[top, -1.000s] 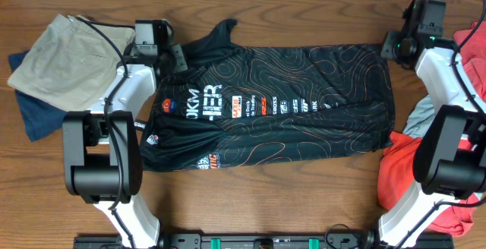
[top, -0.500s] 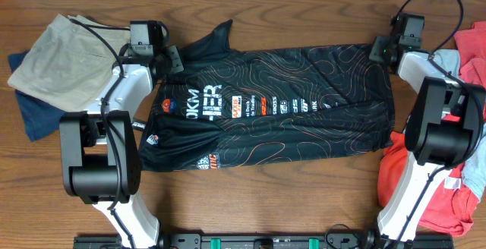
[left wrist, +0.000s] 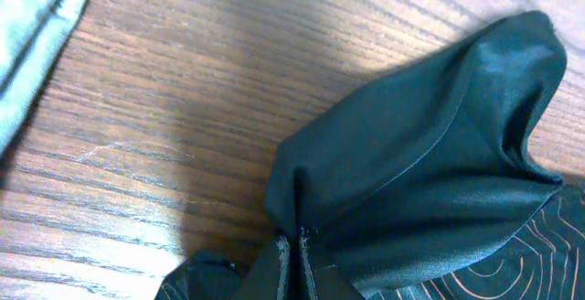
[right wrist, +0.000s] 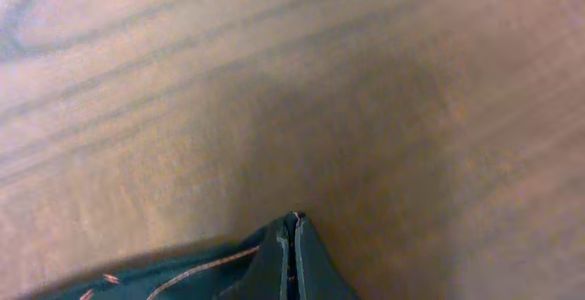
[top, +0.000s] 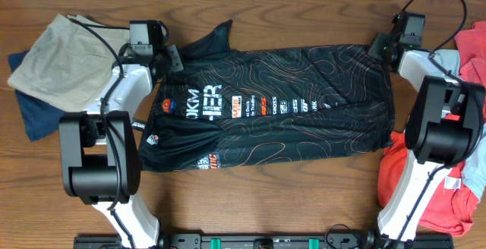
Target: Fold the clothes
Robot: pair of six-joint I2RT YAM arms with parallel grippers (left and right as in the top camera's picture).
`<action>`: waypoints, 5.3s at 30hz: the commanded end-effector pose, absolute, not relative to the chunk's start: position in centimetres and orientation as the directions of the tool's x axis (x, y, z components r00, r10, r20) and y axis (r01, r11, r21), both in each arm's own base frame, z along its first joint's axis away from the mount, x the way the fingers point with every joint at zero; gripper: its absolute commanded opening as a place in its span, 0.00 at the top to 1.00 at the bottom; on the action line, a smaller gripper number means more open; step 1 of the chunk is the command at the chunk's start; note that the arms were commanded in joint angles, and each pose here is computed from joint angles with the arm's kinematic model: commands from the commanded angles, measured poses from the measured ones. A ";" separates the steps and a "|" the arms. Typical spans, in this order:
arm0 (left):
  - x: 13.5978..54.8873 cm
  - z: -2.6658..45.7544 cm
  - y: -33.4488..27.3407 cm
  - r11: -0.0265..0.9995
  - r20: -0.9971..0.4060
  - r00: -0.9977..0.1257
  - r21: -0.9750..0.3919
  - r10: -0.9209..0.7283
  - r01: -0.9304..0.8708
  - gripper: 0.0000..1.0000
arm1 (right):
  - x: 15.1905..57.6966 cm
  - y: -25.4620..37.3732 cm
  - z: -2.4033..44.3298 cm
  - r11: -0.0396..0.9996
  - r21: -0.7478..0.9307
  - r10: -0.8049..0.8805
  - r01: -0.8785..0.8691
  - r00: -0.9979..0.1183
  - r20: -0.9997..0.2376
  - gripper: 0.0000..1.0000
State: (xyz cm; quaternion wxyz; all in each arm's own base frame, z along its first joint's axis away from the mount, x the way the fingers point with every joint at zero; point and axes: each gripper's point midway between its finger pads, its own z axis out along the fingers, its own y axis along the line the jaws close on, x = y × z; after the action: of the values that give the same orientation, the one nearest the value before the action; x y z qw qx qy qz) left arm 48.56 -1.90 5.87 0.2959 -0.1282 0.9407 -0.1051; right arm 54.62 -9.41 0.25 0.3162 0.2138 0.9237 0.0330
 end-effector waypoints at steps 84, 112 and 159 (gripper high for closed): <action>30.8 11.3 2.1 0.913 -0.169 -0.898 -0.124 -0.406 -0.390 0.51 | 29.8 -8.4 8.8 0.918 -0.031 0.395 0.394 -0.908 0.143 0.71; 36.6 -0.2 -2.6 0.965 -0.084 -0.972 -0.162 -0.221 -0.206 0.94 | 29.8 -8.4 8.8 0.918 -0.031 0.395 0.394 -0.908 0.143 0.69; 28.0 7.7 2.7 0.925 -0.019 -0.939 0.168 -0.342 -0.341 0.34 | 29.7 -8.3 8.8 0.964 -0.011 0.265 0.266 -0.952 0.153 0.68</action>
State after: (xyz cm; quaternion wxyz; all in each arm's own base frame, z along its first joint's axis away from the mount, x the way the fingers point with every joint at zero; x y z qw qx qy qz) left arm 28.11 2.02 7.73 -0.0093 -0.1462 0.9869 0.0676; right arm 29.70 -8.31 8.67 -0.0802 0.1689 0.9823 0.0079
